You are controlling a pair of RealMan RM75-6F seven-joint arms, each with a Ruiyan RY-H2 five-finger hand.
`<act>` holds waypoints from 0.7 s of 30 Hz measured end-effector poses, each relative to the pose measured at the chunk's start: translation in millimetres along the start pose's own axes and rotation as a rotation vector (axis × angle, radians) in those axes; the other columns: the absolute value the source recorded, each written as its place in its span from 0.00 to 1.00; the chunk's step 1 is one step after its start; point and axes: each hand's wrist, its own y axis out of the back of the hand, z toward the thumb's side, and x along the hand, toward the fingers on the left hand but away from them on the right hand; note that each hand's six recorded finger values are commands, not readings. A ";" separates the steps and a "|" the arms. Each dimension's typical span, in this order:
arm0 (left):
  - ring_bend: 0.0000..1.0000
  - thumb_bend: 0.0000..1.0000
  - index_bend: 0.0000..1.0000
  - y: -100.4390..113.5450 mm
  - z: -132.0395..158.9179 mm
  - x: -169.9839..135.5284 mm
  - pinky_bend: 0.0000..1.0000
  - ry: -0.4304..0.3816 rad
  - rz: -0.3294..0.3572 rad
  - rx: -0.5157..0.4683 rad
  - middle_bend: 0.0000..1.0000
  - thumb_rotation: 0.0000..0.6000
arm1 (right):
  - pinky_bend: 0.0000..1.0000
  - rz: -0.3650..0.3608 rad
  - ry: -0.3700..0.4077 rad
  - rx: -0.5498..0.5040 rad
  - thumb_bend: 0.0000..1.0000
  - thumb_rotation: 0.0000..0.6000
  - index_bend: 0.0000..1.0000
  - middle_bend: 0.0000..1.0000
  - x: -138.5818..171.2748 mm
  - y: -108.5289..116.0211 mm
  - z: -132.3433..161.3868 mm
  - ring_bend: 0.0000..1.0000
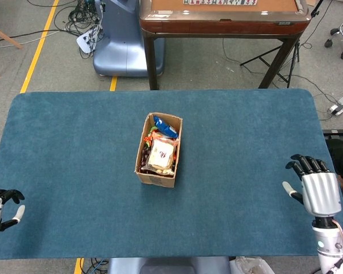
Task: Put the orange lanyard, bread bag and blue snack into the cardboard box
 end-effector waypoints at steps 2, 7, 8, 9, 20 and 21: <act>0.37 0.35 0.49 -0.2 1.3 -0.3 0.60 -0.007 0.002 -0.005 0.51 1.00 | 0.40 -0.024 -0.012 -0.008 0.08 1.00 0.47 0.32 8.8 1.6 -6.6 0.32; 0.37 0.35 0.49 -0.7 2.1 -0.6 0.60 -0.010 -0.002 -0.014 0.51 1.00 | 0.40 -0.040 -0.039 -0.034 0.08 1.00 0.47 0.32 20.3 0.3 -22.0 0.32; 0.37 0.35 0.49 -0.9 2.1 -0.6 0.60 -0.010 -0.003 -0.015 0.51 1.00 | 0.40 -0.036 -0.048 -0.038 0.08 1.00 0.47 0.32 21.0 -0.4 -24.9 0.32; 0.37 0.35 0.49 -1.2 2.1 -0.4 0.60 -0.010 -0.004 -0.015 0.51 1.00 | 0.40 -0.026 -0.060 -0.038 0.08 1.00 0.47 0.32 21.6 -1.4 -28.8 0.32; 0.37 0.35 0.48 -8.2 -0.9 3.0 0.60 0.002 -0.029 -0.009 0.51 1.00 | 0.40 0.137 -0.138 0.036 0.08 1.00 0.47 0.35 19.5 -18.3 -46.0 0.32; 0.37 0.35 0.48 -8.4 -1.2 3.0 0.60 0.002 -0.030 -0.008 0.51 1.00 | 0.40 0.157 -0.138 0.039 0.08 1.00 0.47 0.35 19.0 -20.7 -45.7 0.32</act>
